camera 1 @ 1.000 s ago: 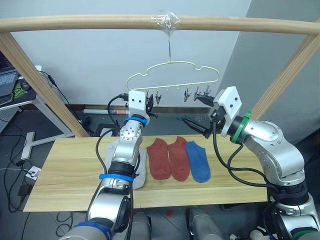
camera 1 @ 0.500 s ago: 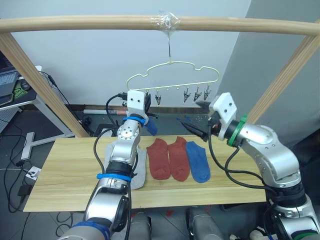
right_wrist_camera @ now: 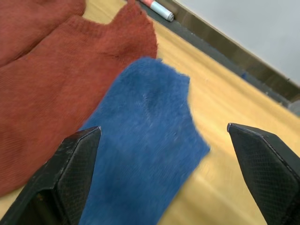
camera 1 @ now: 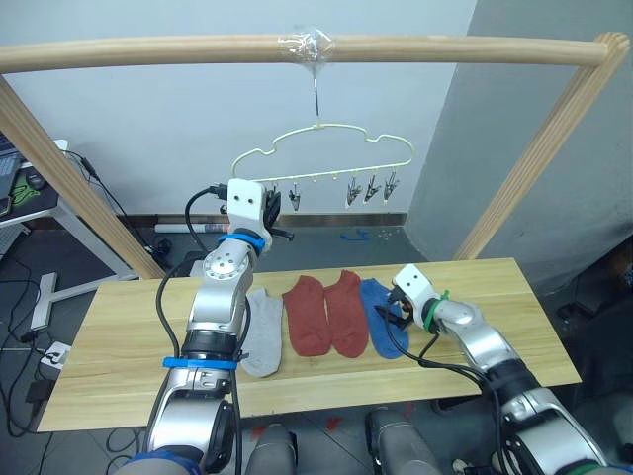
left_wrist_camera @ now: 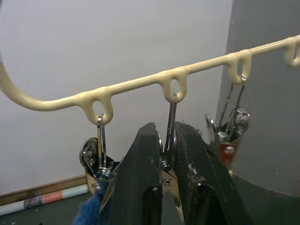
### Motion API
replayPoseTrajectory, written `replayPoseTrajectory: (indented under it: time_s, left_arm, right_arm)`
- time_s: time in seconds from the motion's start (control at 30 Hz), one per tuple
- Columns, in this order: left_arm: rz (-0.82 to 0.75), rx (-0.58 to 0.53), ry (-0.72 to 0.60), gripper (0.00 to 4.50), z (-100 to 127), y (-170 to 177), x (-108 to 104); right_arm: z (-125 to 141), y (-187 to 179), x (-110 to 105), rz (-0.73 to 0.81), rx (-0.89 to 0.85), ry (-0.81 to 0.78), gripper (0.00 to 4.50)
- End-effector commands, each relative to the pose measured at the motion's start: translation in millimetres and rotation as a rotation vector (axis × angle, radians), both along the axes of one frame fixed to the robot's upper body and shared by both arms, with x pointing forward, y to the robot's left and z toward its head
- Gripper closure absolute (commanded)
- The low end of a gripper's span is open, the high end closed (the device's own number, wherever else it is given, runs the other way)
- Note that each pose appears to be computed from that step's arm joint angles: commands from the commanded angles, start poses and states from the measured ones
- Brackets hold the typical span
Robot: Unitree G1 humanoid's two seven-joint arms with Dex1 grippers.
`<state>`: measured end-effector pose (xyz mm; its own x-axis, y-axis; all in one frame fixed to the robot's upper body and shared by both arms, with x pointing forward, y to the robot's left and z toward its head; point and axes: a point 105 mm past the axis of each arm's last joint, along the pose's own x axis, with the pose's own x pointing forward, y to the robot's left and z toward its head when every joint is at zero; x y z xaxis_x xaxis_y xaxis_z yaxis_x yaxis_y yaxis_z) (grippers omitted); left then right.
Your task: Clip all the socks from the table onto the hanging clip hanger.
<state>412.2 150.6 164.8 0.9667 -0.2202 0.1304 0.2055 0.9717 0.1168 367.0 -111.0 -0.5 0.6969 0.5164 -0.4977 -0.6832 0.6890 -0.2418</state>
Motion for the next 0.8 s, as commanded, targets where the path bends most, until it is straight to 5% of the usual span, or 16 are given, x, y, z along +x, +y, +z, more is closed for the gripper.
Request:
replayPoseTrajectory:
  time_s: [0.03, 0.2, 0.57, 0.7, 0.8]
  left_arm:
    - [0.006, -0.003, -0.04, 4.37, 12.4, 1.3, -3.4]
    - [0.008, -0.005, -0.037, 4.37, 12.2, 0.4, -4.8]
    - [-0.047, -0.017, -0.009, 4.37, 9.6, -6.3, -5.3]
    - [-0.113, -0.195, 0.087, 4.37, 5.5, -8.2, -2.9]
    - [-0.187, -0.451, 0.268, 4.37, -4.2, -9.4, -3.2]
  right_arm:
    - [-7.7, -1.4, 2.8, 0.009, -0.012, -0.002, 0.0]
    - [-20.6, -1.0, 0.0, -0.025, 0.052, 0.074, 0.54]
    - [-27.2, -29.6, -21.6, 0.042, -0.023, 0.05, 4.44]
    - [-3.1, -26.4, -22.1, 0.1, -0.041, -0.084, 4.47]
    - [29.9, -10.2, -24.3, 0.168, -0.06, -0.233, 4.47]
